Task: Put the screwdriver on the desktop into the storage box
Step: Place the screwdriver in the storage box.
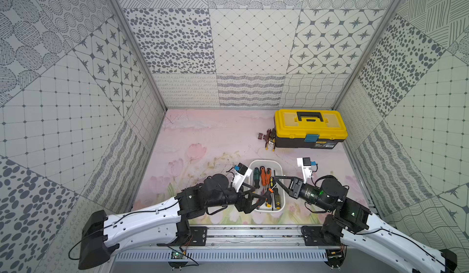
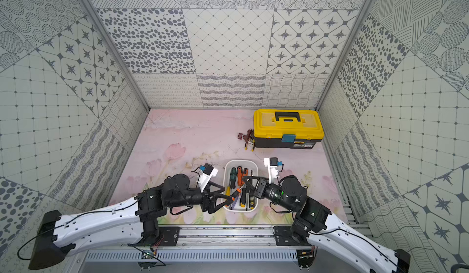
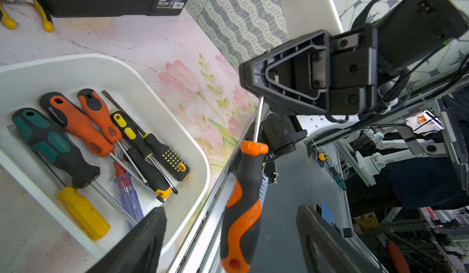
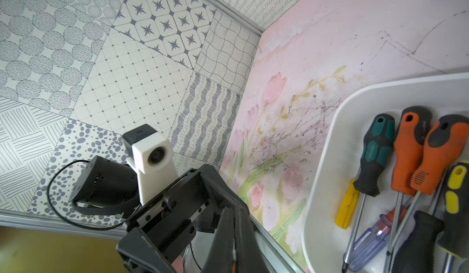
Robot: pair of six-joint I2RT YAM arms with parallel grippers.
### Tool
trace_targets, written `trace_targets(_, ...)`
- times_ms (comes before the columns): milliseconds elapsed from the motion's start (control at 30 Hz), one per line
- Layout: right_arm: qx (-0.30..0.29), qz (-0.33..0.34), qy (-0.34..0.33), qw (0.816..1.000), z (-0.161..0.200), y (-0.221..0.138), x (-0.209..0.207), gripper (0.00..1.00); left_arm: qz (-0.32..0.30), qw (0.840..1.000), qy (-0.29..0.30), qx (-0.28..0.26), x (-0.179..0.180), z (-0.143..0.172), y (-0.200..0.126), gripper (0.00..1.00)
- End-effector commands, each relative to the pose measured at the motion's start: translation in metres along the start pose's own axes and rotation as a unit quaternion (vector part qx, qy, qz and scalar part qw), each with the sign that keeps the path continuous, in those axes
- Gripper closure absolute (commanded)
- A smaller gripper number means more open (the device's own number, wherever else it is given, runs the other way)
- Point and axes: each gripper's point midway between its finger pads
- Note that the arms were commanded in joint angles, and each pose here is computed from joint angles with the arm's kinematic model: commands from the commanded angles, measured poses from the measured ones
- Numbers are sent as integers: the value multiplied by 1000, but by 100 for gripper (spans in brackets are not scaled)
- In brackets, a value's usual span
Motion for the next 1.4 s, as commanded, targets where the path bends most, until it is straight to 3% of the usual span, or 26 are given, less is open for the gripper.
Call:
trace_targets(0,-31,-50,14,998,-11,-6,19,100,119,991,-34,-47,-31,-27,-5,19)
trace_targets(167,-33,-61,18,997,-12,-7,23,100,169,985,-37,-23,-46,-24,2,23)
trace_targets(233,-36,-63,19,997,-13,-6,23,100,185,982,-36,-19,-51,-24,3,36)
trace_targets(300,-40,-64,22,997,-14,-6,22,100,190,981,-39,-12,-52,-24,5,59)
trace_targets(567,-53,-62,24,996,-17,-8,19,100,201,979,-36,0,-56,-21,5,55)
trace_targets(733,-70,-61,27,995,-22,-14,17,100,196,980,-36,6,-54,-18,6,62)
trace_targets(800,-72,-60,30,995,-23,-15,14,100,195,980,-36,8,-53,-17,6,76)
trace_targets(867,-72,-58,30,995,-22,-15,13,100,181,983,-38,9,-49,-17,8,95)
trace_targets(900,-73,-57,30,995,-23,-15,13,100,168,985,-39,13,-45,-16,10,100)
trace_targets(1067,-76,-33,26,996,-24,-15,5,99,11,998,-45,39,7,-7,18,100)
trace_targets(1133,-82,19,1,996,-28,-20,-3,67,-61,996,-50,53,29,-3,14,100)
trace_targets(1200,-83,114,-46,989,-34,-33,-17,36,-87,992,-49,72,38,-1,11,100)
trace_targets(1267,-64,207,-97,971,-37,-44,-33,32,-88,991,-43,93,37,1,10,100)
trace_targets(1367,-5,264,-159,951,-28,-44,-36,34,-79,985,-44,150,33,11,14,100)
Point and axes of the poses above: each gripper's point midway between its finger pads, its own y axis out along the fingers, its own x axis along the line the jaws close on, z = x × y, and after that the axes turned 13 degrees about y, right-handed
